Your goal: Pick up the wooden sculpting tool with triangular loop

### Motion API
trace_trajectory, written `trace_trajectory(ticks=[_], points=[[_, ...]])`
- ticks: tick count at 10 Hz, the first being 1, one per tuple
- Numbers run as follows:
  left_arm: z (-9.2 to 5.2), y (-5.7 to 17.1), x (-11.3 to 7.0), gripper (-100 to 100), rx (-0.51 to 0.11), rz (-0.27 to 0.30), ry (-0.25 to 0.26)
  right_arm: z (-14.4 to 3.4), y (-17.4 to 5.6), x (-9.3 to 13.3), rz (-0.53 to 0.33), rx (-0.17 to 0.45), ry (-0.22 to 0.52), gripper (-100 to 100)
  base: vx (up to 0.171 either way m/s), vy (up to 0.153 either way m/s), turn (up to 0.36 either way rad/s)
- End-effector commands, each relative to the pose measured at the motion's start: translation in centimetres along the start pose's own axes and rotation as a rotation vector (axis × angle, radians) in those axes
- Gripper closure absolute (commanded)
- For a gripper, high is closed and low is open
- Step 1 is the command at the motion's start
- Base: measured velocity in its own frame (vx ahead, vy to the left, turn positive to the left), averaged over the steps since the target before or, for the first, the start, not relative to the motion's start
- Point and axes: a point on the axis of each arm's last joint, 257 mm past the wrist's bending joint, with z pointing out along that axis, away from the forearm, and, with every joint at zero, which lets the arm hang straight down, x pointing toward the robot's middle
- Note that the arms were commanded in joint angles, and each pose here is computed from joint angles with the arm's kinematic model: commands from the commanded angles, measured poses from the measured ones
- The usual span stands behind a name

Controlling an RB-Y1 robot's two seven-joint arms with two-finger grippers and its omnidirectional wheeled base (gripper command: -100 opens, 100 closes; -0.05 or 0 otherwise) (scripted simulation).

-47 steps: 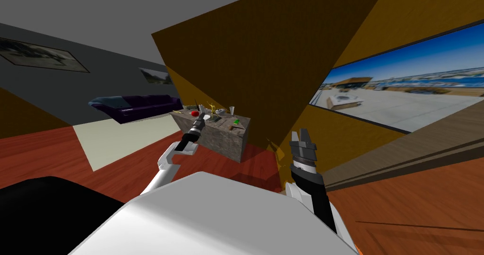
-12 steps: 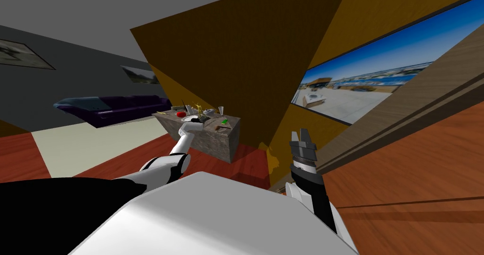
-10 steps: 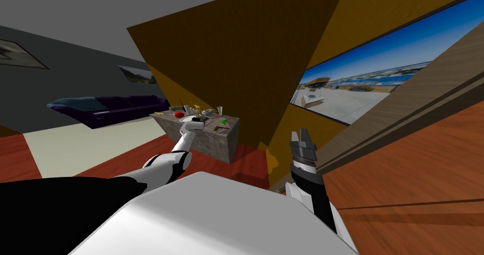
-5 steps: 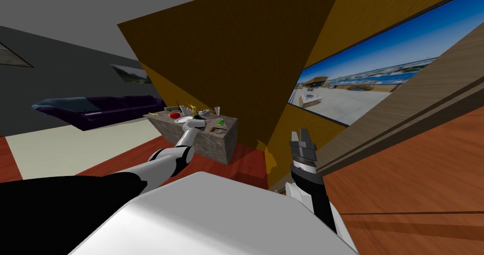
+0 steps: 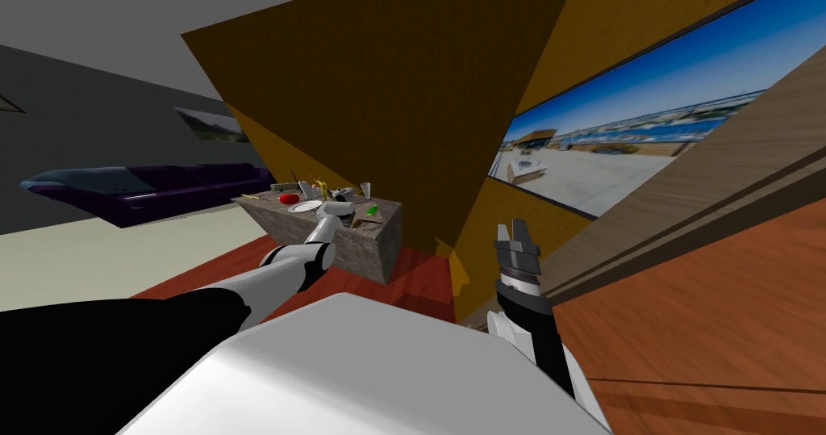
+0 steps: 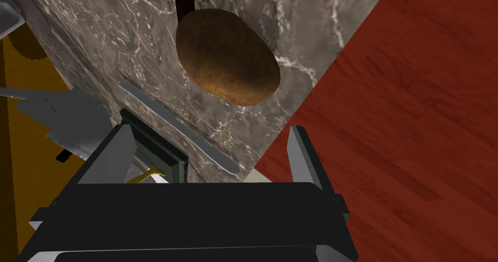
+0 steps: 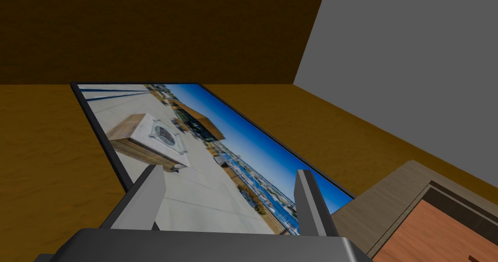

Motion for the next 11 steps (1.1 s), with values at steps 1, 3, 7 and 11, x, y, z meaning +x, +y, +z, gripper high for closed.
trace_trajectory(ticks=[1,3,7,11], points=[[-0.1,0.6,1.0,-100,-0.058,0.019,0.027,0.0,0.0,0.0,0.000,0.000,0.000,0,0.071,-0.025,-0.034],[-0.1,1.8,2.0,-100,-0.124,0.038,0.052,0.0,0.0,0.0,0.000,0.000,0.000,0,0.075,-0.019,-0.034],[0.3,4.1,2.9,-100,-0.210,0.056,0.079,0.0,0.0,0.0,0.000,0.000,0.000,0,0.070,0.003,-0.018],[0.1,6.4,4.2,-100,-0.315,0.094,0.117,0.0,0.0,0.0,0.000,0.000,0.000,0,0.074,0.022,-0.016]])
